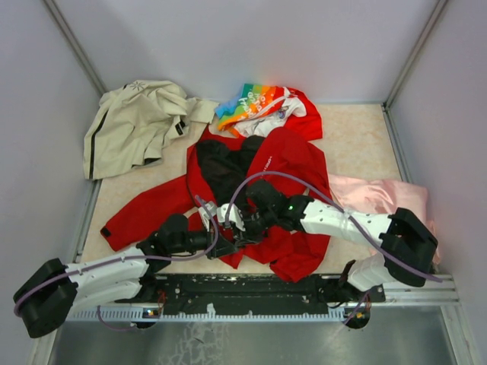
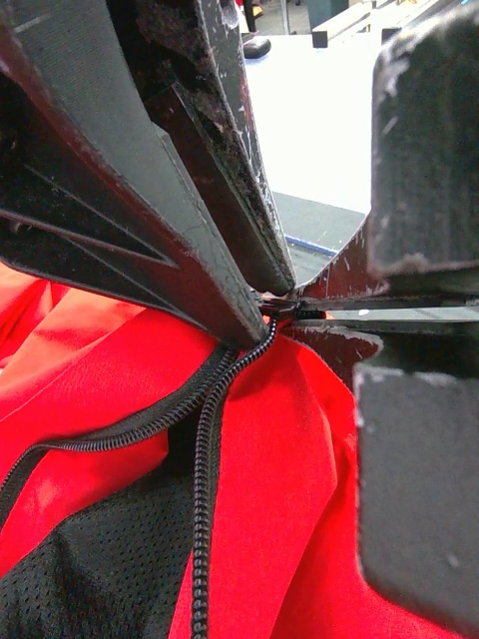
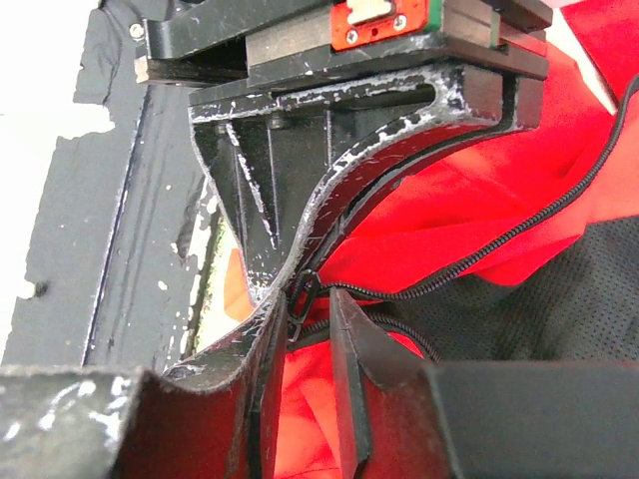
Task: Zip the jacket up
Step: Zip the zipper on the jacket.
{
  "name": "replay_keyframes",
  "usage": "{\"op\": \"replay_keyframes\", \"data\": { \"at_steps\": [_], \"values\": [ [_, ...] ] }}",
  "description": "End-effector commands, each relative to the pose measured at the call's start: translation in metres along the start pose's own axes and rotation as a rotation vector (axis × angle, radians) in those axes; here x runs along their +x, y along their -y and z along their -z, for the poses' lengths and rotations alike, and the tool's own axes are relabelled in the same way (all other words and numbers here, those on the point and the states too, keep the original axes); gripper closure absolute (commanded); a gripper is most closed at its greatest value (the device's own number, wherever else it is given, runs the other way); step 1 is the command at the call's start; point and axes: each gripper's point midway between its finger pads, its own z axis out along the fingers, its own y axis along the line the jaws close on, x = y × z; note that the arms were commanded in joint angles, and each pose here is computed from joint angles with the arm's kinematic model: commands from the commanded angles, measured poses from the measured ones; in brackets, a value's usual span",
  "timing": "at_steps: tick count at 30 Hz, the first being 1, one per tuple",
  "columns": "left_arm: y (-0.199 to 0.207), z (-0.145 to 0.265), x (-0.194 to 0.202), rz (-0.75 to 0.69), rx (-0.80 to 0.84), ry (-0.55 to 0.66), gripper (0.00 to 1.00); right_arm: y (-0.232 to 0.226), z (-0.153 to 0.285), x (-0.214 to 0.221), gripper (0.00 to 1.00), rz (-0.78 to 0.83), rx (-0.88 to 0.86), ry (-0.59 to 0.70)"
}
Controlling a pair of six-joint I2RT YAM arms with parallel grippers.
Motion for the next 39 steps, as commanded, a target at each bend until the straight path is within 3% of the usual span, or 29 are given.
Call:
{"op": "replay_keyframes", "data": {
  "at_steps": [1,5,14,19,25,32,39],
  "values": [
    [0.015,0.0,-0.013,-0.061,0.067,0.051,1.0,-0.004,-0.001,-0.019,0.76,0.032,-0.073,0.046],
    [0.015,0.001,-0.014,-0.07,0.066,0.059,1.0,-0.009,-0.003,-0.015,0.8,0.027,-0.115,0.034],
    [0.013,0.001,-0.014,-0.066,0.058,0.063,1.0,-0.012,-0.003,-0.018,1.0,0.035,-0.13,0.051],
    [0.013,0.001,-0.012,-0.061,0.06,0.053,1.0,-0.001,-0.001,-0.019,1.0,0.042,-0.057,0.054],
    [0.015,0.0,-0.003,-0.05,0.08,0.005,1.0,0.022,0.02,-0.043,1.0,0.078,0.103,0.182],
    [0.013,-0.001,-0.004,-0.04,0.062,0.0,1.0,0.022,0.012,-0.044,1.0,0.071,0.075,0.206],
    [-0.019,0.012,-0.025,0.061,-0.187,0.122,0.65,0.021,0.004,-0.047,1.0,0.016,0.072,0.277]
  ]
}}
